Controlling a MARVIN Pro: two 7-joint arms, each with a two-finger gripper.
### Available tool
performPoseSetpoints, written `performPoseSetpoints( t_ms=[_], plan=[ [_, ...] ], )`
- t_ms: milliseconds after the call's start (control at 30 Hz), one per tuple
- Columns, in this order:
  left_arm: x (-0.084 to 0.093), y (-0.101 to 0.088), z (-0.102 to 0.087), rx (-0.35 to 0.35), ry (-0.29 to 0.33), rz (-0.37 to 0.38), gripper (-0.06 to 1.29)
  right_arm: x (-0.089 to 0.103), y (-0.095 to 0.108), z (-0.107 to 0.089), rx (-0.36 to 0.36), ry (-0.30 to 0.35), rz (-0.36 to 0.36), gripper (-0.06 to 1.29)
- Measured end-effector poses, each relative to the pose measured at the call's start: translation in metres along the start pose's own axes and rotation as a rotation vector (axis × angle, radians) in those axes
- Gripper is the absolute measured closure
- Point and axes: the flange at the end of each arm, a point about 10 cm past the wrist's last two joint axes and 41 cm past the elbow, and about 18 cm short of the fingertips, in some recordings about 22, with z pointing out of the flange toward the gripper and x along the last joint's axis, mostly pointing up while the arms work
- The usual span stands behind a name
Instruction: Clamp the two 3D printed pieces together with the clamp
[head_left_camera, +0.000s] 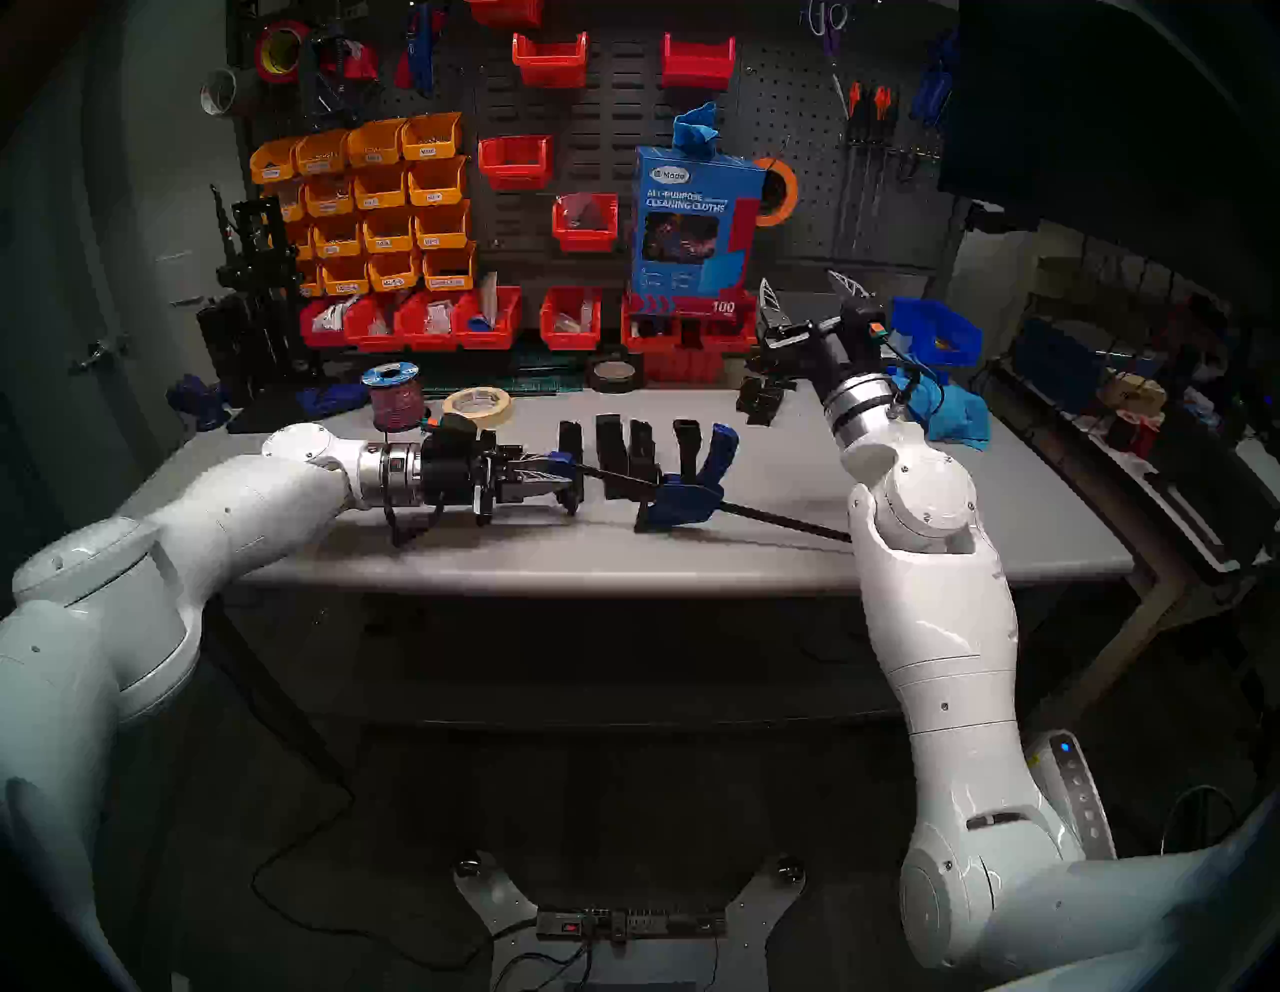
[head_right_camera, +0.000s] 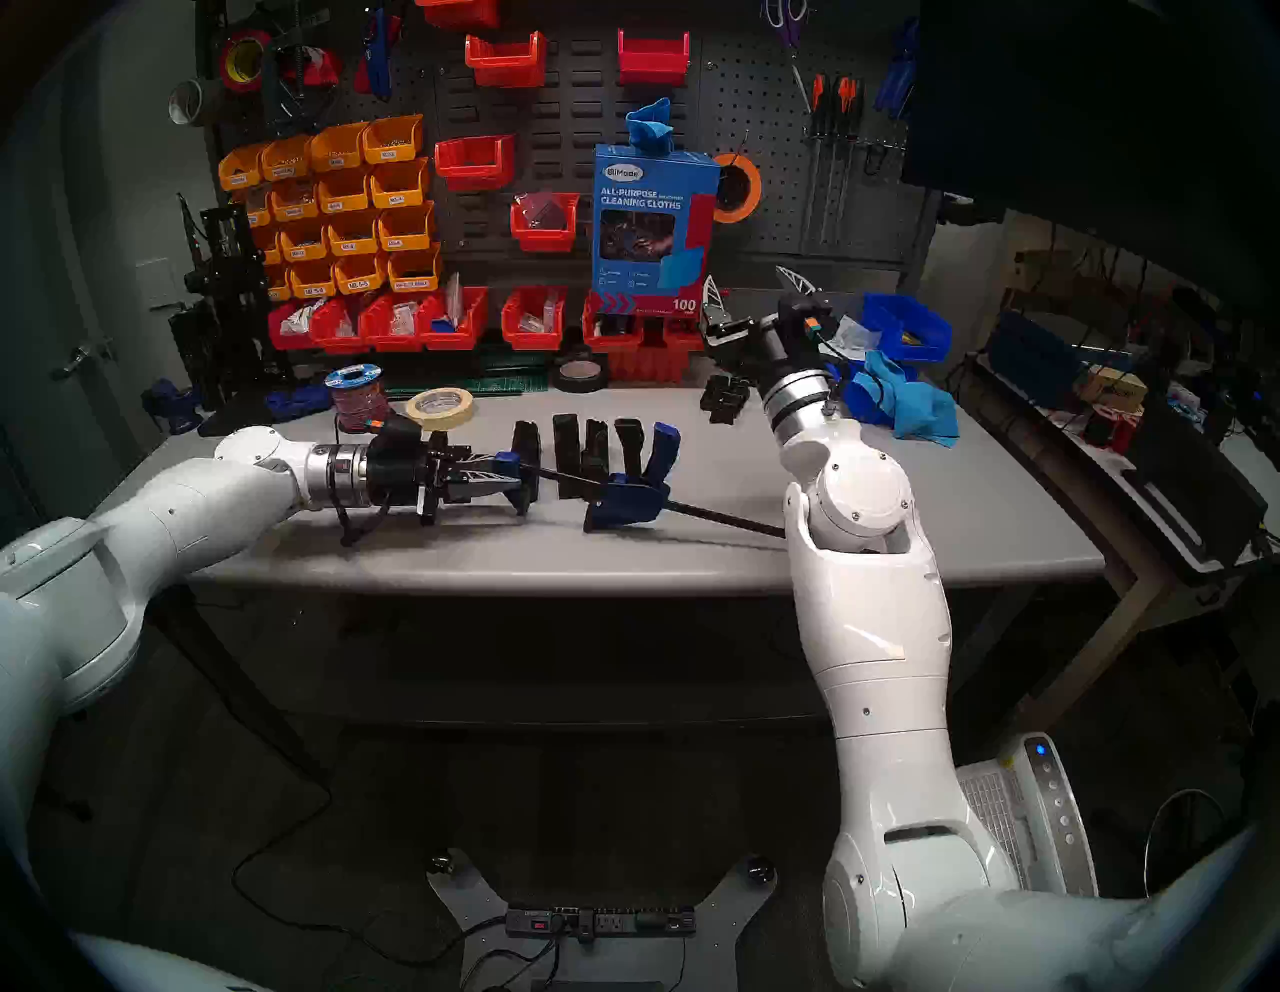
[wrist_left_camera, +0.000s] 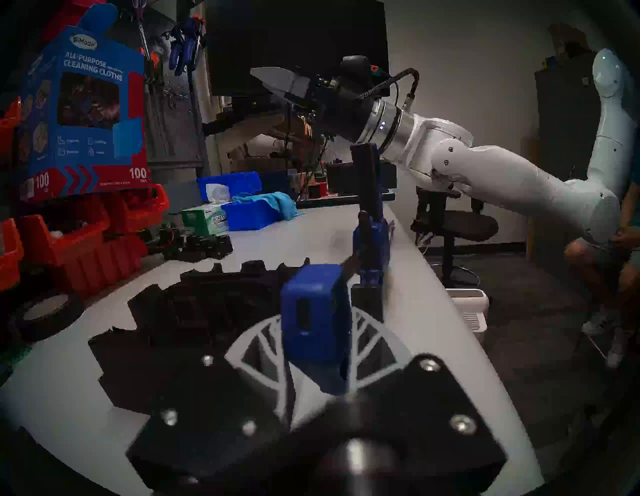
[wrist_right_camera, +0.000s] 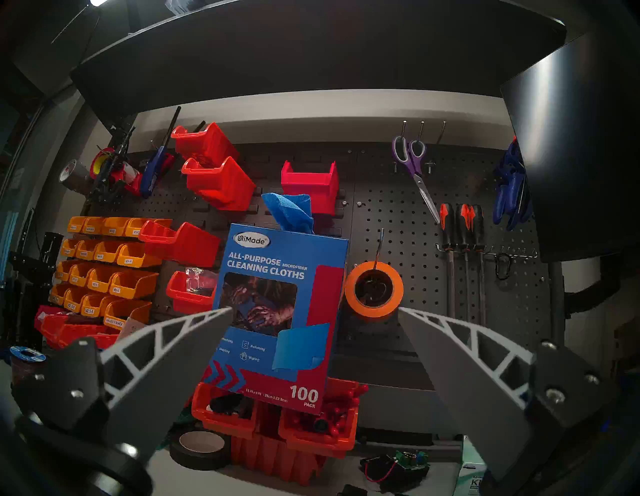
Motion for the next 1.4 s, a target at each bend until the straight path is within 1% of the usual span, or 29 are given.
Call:
performPoseSetpoints(
  t_ms=[33, 67, 133, 300, 833, 1400],
  plan=[
    [0.000, 0.000, 0.000, 0.001, 0.000, 0.002, 0.83, 0.000, 0.000, 0.000, 0.000, 0.000, 0.000, -0.02],
    [0.000, 0.000, 0.000, 0.002, 0.000, 0.005, 0.89, 0.000, 0.000, 0.000, 0.000, 0.000, 0.000, -0.02],
    [0.000, 0.001, 0.000, 0.003, 0.000, 0.011, 1.06, 0.000, 0.000, 0.000, 0.000, 0.000, 0.000, -0.02],
    [0.000, 0.003, -0.001, 0.002, -0.001, 0.019, 1.12, 0.000, 0.000, 0.000, 0.000, 0.000, 0.000, -0.02],
    [0.002, 0.010, -0.002, -0.007, -0.002, 0.045, 1.14, 0.000, 0.000, 0.000, 0.000, 0.000, 0.000, -0.02],
    [0.004, 0.015, -0.003, -0.017, -0.008, 0.056, 1.16, 0.000, 0.000, 0.000, 0.000, 0.000, 0.000, -0.02]
  ],
)
